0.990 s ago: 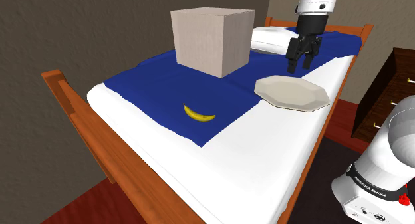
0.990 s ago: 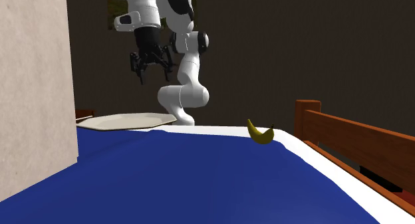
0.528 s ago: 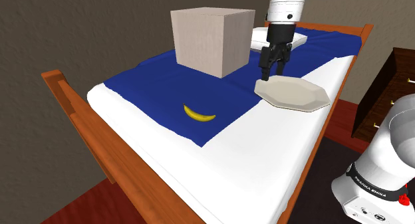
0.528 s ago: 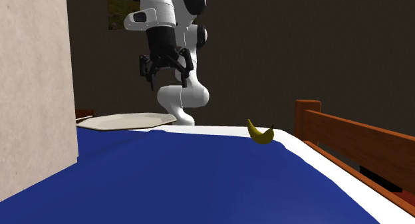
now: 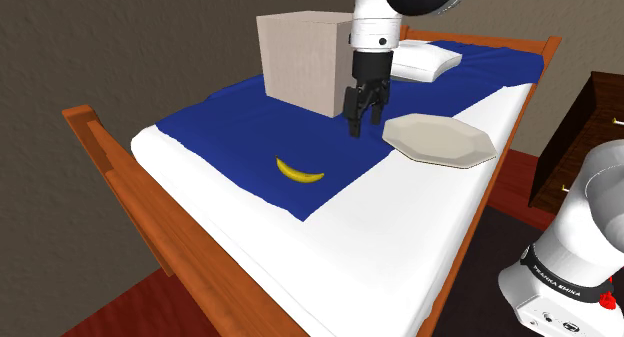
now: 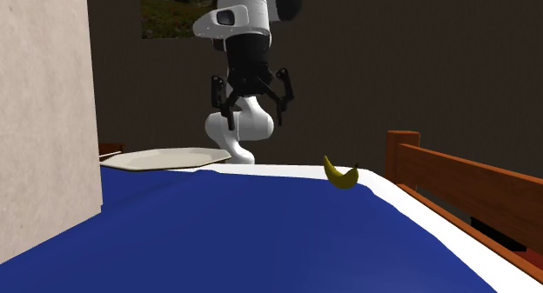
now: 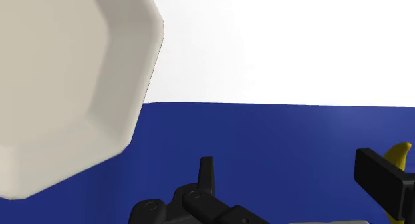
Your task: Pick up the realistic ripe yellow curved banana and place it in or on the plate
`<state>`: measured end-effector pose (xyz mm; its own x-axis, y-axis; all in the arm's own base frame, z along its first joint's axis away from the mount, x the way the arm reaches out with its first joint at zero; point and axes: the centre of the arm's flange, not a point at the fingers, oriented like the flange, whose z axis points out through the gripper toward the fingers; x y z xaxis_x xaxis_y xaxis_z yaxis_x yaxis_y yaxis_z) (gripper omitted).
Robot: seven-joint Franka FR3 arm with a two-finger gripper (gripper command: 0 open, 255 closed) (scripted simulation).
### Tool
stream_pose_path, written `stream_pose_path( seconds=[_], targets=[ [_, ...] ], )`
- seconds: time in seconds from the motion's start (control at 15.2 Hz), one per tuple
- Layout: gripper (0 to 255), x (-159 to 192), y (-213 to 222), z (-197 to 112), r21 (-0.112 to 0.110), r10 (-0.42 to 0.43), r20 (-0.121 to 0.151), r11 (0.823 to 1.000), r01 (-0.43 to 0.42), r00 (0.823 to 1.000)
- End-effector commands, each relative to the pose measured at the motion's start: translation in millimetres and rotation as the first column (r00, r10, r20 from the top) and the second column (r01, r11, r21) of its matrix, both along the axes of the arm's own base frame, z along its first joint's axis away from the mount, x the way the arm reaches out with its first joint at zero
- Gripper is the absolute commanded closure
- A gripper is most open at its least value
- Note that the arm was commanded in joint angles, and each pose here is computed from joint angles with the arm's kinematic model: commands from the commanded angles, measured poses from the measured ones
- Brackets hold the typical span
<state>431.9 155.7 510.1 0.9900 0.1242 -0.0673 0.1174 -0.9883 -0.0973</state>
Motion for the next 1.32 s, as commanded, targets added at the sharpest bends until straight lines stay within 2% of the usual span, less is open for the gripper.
stream_pose_path(
  seconds=[0.0,0.33,0.66,1.25],
  targets=[
    [0,11.6,23.6,-4.7,0.000,0.036,0.005,0.999,-0.036,0.999],
    [0,35.6,84.8,-17.6,-0.003,0.126,0.016,0.992,-0.126,0.992],
    [0,54.2,147.8,-30.5,-0.007,0.214,0.026,0.977,-0.214,0.977],
    [0,51.8,152.1,-70.6,-0.007,0.216,0.026,0.976,-0.216,0.976]
  ],
)
